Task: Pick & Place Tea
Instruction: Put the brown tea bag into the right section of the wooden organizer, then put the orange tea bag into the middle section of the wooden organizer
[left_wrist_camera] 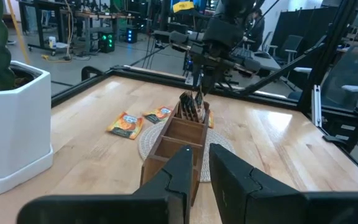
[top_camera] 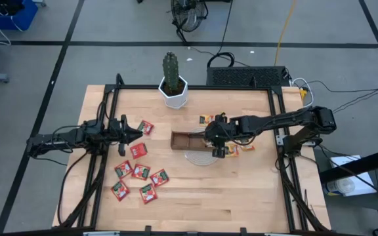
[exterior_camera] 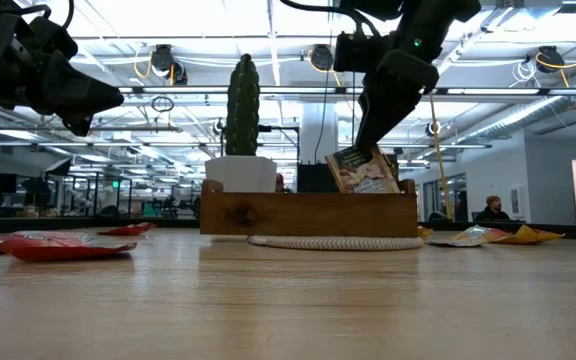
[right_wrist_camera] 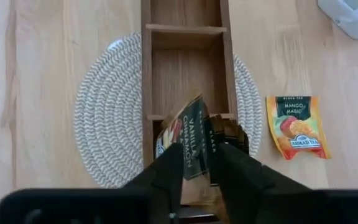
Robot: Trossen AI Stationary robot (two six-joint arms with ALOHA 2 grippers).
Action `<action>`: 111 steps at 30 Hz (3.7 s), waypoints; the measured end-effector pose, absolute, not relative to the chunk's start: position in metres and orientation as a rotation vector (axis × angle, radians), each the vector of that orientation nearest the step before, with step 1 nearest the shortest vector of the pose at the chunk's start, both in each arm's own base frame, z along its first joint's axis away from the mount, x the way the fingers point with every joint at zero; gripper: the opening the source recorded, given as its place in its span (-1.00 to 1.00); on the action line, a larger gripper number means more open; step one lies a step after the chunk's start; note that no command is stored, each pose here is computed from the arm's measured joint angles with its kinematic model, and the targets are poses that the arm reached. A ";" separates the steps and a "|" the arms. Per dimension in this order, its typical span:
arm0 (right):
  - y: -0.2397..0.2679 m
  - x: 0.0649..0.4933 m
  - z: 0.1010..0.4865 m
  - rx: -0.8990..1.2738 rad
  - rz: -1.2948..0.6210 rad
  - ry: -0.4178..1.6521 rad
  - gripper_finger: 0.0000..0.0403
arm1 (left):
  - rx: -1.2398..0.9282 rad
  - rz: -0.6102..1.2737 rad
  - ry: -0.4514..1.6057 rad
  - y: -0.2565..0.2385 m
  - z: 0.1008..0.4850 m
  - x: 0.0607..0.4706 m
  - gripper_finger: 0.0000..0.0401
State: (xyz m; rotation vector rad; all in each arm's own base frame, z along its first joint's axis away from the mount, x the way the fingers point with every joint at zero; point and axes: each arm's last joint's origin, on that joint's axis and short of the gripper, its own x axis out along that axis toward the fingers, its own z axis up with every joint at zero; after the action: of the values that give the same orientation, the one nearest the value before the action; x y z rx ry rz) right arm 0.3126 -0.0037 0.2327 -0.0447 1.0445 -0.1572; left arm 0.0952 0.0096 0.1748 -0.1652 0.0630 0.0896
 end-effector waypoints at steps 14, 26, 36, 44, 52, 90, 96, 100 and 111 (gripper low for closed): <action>0.015 0.310 0.231 -0.127 -0.171 1.056 -1.00 | -0.166 0.090 0.063 0.010 0.175 0.095 -0.71; 0.022 0.295 0.192 -0.071 -0.222 1.076 -1.00 | -0.165 0.090 0.063 0.010 0.175 0.095 -0.71; 0.022 0.293 0.190 -0.101 -0.262 1.075 -1.00 | -0.165 0.089 0.063 0.010 0.175 0.095 -0.71; 0.022 0.293 0.190 -0.094 -0.264 1.075 -0.84 | -0.165 0.089 0.063 0.010 0.175 0.095 -0.71; 0.022 0.294 0.191 -0.087 -0.266 1.060 -0.44 | -0.165 0.089 0.063 0.010 0.175 0.095 -0.71; -0.021 0.212 0.141 -0.357 -0.313 1.144 0.00 | -0.165 0.090 0.063 0.010 0.175 0.095 -0.71; -0.027 0.219 0.135 -0.378 -0.295 1.108 0.00 | -0.165 0.090 0.063 0.010 0.175 0.095 -0.71; -0.032 0.222 0.123 -0.421 -0.268 1.160 0.00 | -0.165 0.090 0.063 0.010 0.175 0.095 -0.71; -0.041 0.231 0.118 -0.496 -0.250 1.131 -0.01 | -0.165 0.090 0.063 0.010 0.175 0.095 -0.71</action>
State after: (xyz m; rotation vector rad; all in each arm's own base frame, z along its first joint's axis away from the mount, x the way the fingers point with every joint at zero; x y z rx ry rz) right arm 0.2307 -0.0413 0.1177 -0.4956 1.1313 -0.2503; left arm 0.0952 0.0096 0.1748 -0.1652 0.0629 0.0897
